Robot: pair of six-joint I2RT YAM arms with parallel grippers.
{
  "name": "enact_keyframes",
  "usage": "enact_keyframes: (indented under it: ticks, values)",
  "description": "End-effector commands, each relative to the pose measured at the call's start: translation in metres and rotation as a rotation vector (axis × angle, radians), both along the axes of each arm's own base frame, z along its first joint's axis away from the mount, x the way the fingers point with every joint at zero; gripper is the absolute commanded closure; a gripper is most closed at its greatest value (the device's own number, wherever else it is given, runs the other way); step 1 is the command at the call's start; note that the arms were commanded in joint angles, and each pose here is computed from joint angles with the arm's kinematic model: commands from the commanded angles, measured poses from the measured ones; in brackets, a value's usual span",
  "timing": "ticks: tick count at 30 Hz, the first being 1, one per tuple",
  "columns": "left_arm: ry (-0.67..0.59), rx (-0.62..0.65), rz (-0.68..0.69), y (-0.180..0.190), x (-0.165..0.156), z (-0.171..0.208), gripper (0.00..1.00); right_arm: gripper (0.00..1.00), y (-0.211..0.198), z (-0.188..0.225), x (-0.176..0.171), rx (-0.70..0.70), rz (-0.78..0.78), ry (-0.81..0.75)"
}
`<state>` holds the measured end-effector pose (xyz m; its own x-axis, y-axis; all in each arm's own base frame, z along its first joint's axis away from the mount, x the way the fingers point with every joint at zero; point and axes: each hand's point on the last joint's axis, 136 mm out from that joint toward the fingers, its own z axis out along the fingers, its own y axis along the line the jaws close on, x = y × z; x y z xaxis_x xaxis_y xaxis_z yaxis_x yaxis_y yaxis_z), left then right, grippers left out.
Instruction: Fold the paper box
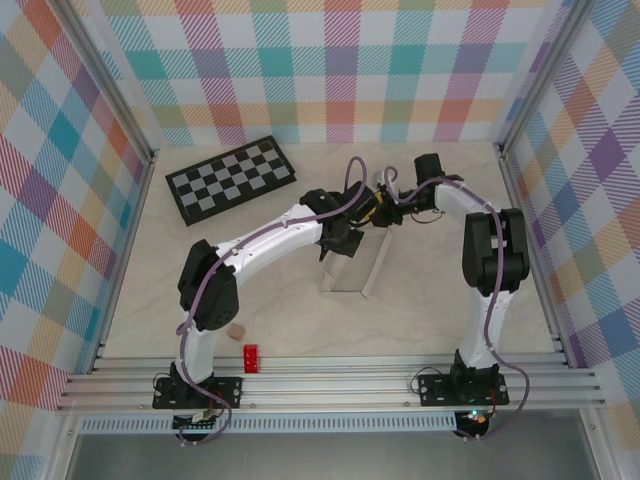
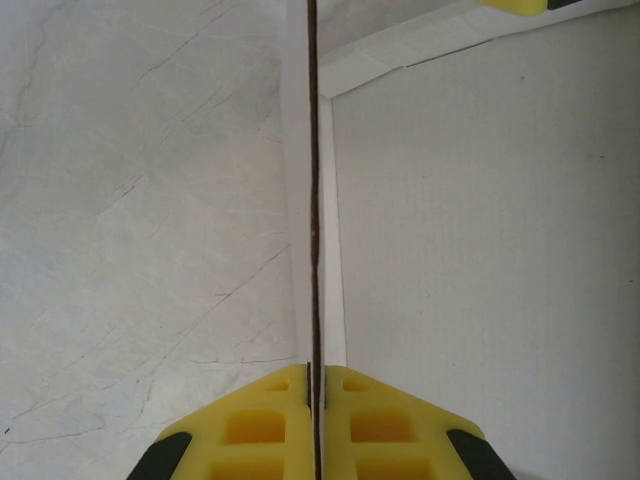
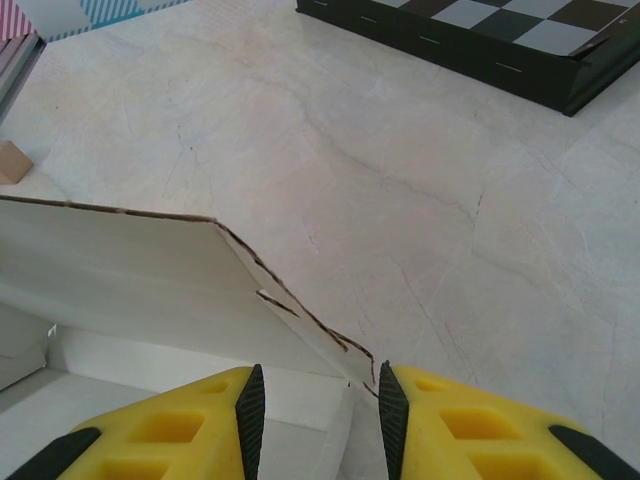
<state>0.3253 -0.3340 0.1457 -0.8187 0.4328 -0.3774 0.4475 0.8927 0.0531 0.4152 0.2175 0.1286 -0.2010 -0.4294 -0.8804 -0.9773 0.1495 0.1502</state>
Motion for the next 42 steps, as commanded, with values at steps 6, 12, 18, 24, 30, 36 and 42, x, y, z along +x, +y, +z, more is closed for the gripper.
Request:
enact_keyframes:
  ticks: [6, 12, 18, 24, 30, 36, 42]
  values:
    - [0.023, 0.002, -0.051, -0.001, -0.017, 0.005, 1.00, 0.62, 0.010, 0.011, 0.001, 0.027, 0.053, -0.037]
    - [0.021, -0.007, -0.051, -0.004, -0.017, 0.005, 1.00, 0.71, 0.013, 0.015, -0.003, 0.027, 0.081, -0.032]
    - [0.007, -0.017, -0.044, -0.005, -0.016, 0.008, 1.00, 0.76, 0.013, 0.013, -0.012, 0.010, 0.097, -0.018]
    - [-0.008, -0.026, -0.048, -0.007, -0.016, 0.012, 1.00, 0.71, 0.012, 0.008, -0.017, -0.001, 0.095, -0.023]
    - [-0.024, -0.026, -0.043, -0.003, -0.017, 0.015, 1.00, 0.71, 0.012, 0.009, -0.013, -0.005, 0.096, 0.006]
    - [-0.038, -0.025, -0.035, -0.002, -0.015, 0.016, 1.00, 0.80, 0.012, 0.008, -0.020, -0.003, 0.110, -0.018]
    - [-0.059, -0.029, -0.018, -0.003, -0.010, 0.020, 1.00, 1.00, 0.016, 0.022, -0.021, 0.018, 0.087, 0.017]
